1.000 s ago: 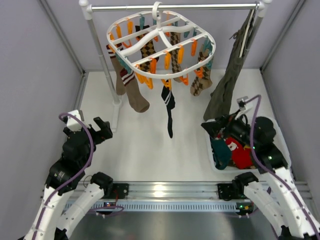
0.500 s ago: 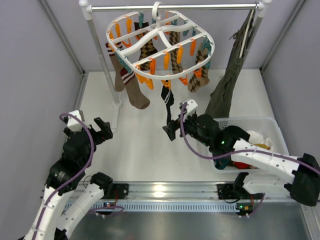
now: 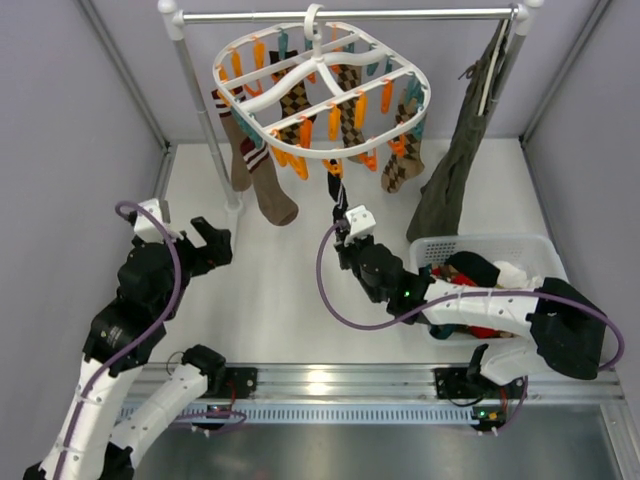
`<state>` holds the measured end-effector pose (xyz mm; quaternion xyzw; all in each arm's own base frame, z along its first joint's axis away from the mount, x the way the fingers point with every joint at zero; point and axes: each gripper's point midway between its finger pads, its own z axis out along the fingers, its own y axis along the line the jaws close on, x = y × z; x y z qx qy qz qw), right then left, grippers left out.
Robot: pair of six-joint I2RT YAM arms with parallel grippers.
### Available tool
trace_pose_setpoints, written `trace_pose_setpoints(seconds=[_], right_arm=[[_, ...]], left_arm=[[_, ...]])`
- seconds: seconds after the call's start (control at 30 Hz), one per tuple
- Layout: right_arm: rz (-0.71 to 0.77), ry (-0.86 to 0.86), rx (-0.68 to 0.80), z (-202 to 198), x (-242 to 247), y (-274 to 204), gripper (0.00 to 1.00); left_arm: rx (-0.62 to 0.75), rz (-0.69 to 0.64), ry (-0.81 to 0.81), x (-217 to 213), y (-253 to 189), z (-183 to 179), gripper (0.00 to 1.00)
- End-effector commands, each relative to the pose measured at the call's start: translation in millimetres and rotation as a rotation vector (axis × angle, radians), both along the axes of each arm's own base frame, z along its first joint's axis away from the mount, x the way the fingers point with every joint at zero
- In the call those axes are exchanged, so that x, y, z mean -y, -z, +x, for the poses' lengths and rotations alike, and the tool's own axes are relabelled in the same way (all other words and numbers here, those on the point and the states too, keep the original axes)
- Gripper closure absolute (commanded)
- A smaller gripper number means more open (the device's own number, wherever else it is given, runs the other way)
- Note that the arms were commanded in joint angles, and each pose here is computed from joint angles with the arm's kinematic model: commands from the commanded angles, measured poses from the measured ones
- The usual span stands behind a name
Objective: Remove the socks clipped to the hanger
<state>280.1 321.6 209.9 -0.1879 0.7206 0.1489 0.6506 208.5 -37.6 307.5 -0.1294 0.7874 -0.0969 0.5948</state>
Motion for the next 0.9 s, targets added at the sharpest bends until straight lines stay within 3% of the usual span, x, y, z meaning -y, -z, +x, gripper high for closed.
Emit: trace_pose_setpoints(seconds=[0.0,0.1,0.23,0.4,0.43,0.57,0.6,0.63,0.77,0.87], right_arm=[[0.125,0.055,0.085,-3.2,-2.0,-31.9,1.0],[0.13,0.049,0.088,-12.3,-7.1,-35.0,1.0],[0.136,0.061,0.07,-23.9,-12.3,-31.8,1.0],[0.137,0.041,0.027,-35.1,-19.3,-17.8,1.0],[0.129,0.039,0.02,-36.5,-19.7,-13.5,1.0],[0.111,0.024,0.01,-44.9,-25.2,-5.5,1.0],[0.098,0.024,0.008,-46.2,-26.8,-2.5,1.0],[0.096,0.032,0.008,-46.6,-26.7,-3.1,1.0],[0.076,0.018,0.001,-53.7,-29.8,-0.3,1.0],[0.062,0.017,-0.003,-56.8,-30.8,3.0,1.0]], left_arm=[[0.051,-0.163,0.164,41.0,-45.3,2.6,0.02],[0.083,-0.273,0.395,89.4,-79.4,1.8,0.02],[0.007,-0.366,0.636,148.1,-88.0,11.9,0.02],[0.109,-0.311,0.597,161.5,-124.2,8.4,0.02],[0.106,-0.307,0.648,175.9,-127.0,-2.5,0.02],[0.132,-0.167,0.579,198.4,-126.3,2.7,0.02],[0.148,-0.152,0.617,212.4,-133.2,-13.7,0.02],[0.163,-0.099,0.489,201.5,-131.8,-3.4,0.02],[0.209,0.001,0.423,209.2,-142.8,-14.5,0.02],[0.223,0.079,0.327,209.0,-147.6,-1.9,0.02]])
